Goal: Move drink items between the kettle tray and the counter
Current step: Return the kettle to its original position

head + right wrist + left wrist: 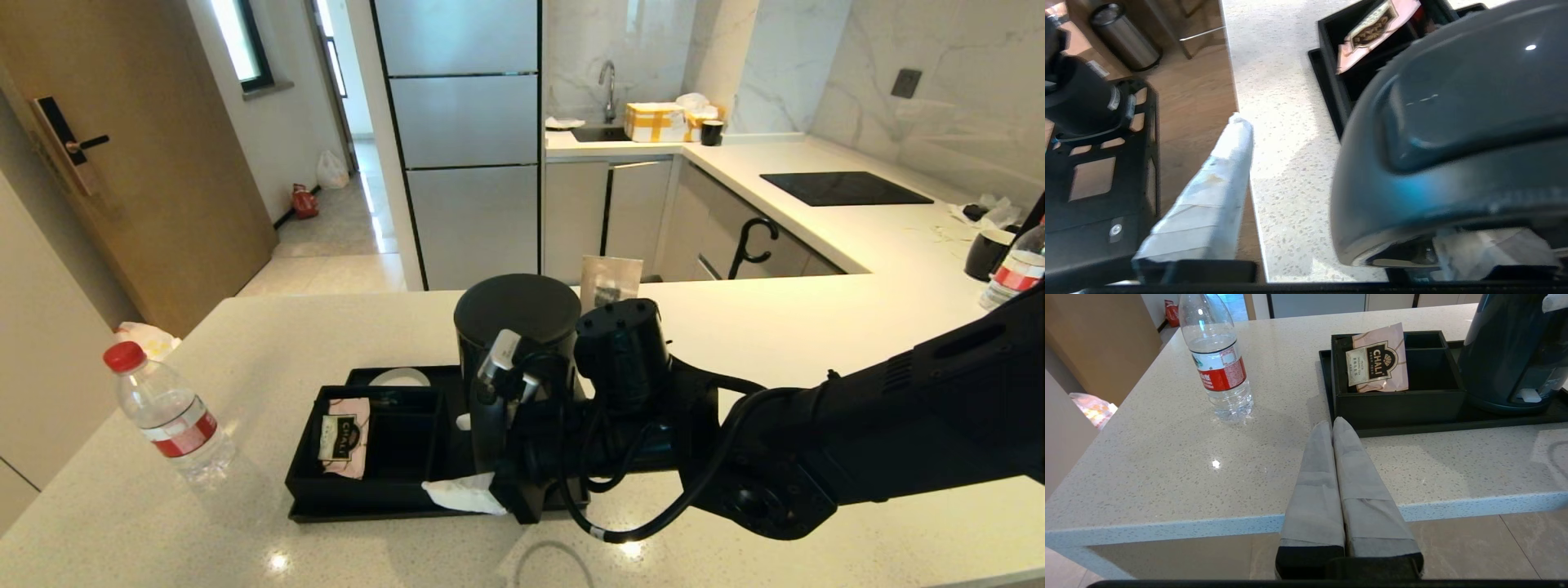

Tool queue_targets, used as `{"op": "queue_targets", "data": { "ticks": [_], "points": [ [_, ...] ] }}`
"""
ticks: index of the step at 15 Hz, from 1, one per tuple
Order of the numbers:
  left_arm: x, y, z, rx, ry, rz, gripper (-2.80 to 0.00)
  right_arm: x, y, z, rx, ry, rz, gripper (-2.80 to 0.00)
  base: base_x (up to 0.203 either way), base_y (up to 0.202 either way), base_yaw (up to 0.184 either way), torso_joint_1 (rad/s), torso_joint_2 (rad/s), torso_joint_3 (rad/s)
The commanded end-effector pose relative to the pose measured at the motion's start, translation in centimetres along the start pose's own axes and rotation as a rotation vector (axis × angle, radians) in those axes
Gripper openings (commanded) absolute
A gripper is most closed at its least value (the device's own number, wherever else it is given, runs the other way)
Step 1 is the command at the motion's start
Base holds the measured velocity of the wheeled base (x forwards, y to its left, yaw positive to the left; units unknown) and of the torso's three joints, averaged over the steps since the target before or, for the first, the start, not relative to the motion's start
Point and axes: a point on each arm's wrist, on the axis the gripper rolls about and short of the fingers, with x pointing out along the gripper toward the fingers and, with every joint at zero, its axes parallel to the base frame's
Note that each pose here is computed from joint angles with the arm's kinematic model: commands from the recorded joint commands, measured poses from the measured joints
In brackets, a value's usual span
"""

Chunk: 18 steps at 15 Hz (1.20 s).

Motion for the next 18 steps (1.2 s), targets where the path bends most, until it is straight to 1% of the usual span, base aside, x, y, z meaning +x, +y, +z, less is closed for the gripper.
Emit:
{"op": "queue_targets", "data": {
  "ticks": [1,5,7,9,14,18],
  "points": [
    [0.0,0.0,0.0,0.000,0.000,0.000,-2.80,-0.1,0.0,0.0,-0.002,-0.001,0.001,0.00,0.000,0.000,0.000,0.000,0.00,0.000],
    [0.0,0.0,0.0,0.002,0.000,0.000,-2.80,-0.9,0.3,-0.2,0.007,0.003,0.008,0.00,0.000,0.000,0.000,0.000,0.00,0.000],
    [0.0,0.0,0.0,0.000,-0.002,0.000,-2.80,-2.4,0.7,-0.1,0.011,0.001,-0.001,0.00,0.000,0.000,0.000,0.000,0.00,0.000],
    [0.0,0.0,0.0,0.000,-0.002,0.000,-2.80,-2.6,0.7,-0.1,0.013,0.002,-0.004,0.00,0.000,0.000,0.000,0.000,0.00,0.000],
    [0.0,0.0,0.0,0.000,0.000,0.000,-2.80,-4.5,1.5,0.9,0.007,-0.026,-0.010,0.00,0.000,0.000,0.000,0.000,0.00,0.000],
    [0.0,0.0,0.0,0.000,0.000,0.000,-2.80,-5.4,1.3,1.4,0.020,-0.043,-0.028,0.00,0.000,0.000,0.000,0.000,0.00,0.000]
  ]
}}
